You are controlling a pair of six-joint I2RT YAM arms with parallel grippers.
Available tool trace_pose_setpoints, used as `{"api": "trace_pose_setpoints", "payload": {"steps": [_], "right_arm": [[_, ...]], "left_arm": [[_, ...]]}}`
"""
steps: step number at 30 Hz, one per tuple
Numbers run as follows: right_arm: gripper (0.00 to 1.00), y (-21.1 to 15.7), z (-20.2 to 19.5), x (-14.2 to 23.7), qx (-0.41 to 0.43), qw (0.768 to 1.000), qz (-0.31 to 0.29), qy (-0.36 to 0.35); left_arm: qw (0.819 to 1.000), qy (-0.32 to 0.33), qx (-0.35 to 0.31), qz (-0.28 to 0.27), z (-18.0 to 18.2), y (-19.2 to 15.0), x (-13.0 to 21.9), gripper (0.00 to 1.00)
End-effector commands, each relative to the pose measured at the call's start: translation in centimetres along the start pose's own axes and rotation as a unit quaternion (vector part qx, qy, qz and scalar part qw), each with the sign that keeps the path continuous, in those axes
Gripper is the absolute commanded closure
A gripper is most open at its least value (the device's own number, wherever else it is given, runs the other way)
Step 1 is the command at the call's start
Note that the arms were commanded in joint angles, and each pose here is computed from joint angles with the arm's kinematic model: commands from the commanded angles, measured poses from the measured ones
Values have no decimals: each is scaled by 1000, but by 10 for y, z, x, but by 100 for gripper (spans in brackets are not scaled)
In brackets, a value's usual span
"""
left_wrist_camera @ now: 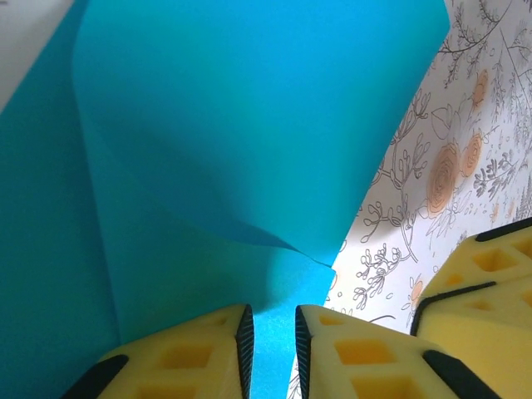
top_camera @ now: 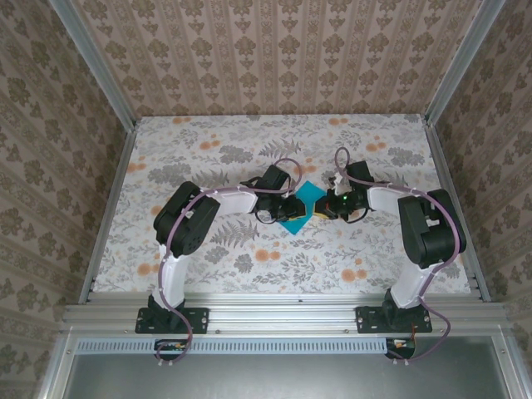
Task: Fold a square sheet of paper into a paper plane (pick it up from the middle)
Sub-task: Fold the triangle a second time at the center of the table.
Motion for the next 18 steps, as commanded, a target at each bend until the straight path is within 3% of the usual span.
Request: {"api": "trace_pose_setpoints", "payload": {"steps": [1, 18], "right_arm": [[93, -2, 10, -10, 1, 1000, 14, 22], [93, 0, -19, -35, 23, 997, 25, -76]], "left_arm": [[1000, 28, 11, 9, 17, -9, 0, 78], [1000, 19, 5, -1, 9, -4, 8, 80]]}}
Point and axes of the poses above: each hand's point on the last joint's axis, 136 mm out from that joint toward the fingers, its own x axis back along the fingers, its own z axis along the line the jaws close on, y = z × x, the point moved 1 cm from there along x, back along the fingers, and after that the axes turned 9 degrees about -x, right-handed, at the moved point
